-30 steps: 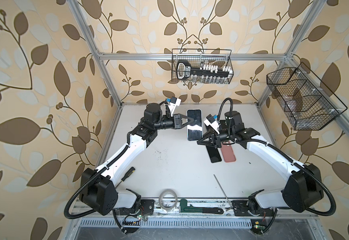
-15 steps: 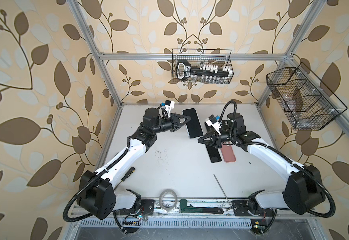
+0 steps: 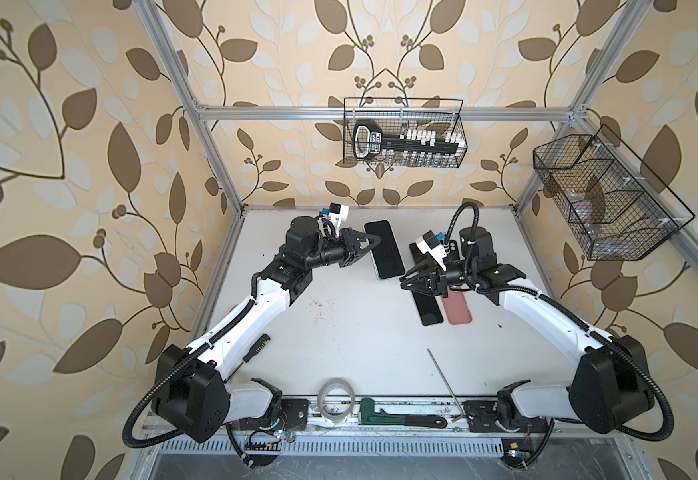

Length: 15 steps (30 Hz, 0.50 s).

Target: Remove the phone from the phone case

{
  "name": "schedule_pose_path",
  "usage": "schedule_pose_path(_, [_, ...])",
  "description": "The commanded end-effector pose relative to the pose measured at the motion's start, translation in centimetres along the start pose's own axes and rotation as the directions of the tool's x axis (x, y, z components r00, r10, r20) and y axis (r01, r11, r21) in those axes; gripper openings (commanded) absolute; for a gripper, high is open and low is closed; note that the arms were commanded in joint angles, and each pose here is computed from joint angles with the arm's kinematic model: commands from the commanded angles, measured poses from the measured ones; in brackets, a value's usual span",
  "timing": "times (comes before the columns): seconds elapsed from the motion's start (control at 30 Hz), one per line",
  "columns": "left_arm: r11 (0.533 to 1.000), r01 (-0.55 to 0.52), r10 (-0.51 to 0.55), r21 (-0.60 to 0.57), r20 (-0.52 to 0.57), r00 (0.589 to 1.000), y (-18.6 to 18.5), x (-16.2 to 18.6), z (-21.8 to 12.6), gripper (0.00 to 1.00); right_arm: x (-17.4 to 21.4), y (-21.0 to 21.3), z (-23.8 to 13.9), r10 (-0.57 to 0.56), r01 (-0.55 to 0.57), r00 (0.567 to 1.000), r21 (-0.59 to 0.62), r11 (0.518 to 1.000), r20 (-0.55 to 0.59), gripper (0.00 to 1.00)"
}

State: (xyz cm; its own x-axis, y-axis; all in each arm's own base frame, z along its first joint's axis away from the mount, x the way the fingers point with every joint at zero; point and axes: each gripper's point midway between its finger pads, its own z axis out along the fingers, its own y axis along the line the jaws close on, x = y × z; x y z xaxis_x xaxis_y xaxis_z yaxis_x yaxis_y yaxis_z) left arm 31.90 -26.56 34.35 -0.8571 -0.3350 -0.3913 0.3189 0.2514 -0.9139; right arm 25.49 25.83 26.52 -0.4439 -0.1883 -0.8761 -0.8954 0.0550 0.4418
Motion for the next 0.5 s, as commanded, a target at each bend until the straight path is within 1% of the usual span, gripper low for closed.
schedule_pose_path(0.0, [0.973,-0.195,0.197,0.124,-0.002,0.98,-5.7,-0.3,-0.9,0.0,-0.5,1.9,-0.4,-0.04,0.039,0.999,-0.061,0.997,-0.007,0.33])
schedule_pose_path(0.13, [0.961,-0.228,0.239,0.159,-0.053,0.97,-6.1,0.3,-0.6,0.0,-0.9,2.4,-0.4,-0.041,0.04,0.999,-0.097,0.994,-0.006,0.33])
schedule_pose_path(0.47, [0.936,-0.295,0.319,0.194,-0.107,0.942,-6.4,1.4,-0.7,0.0,-1.3,2.9,0.4,-0.063,0.057,0.996,-0.098,0.994,-0.06,0.32])
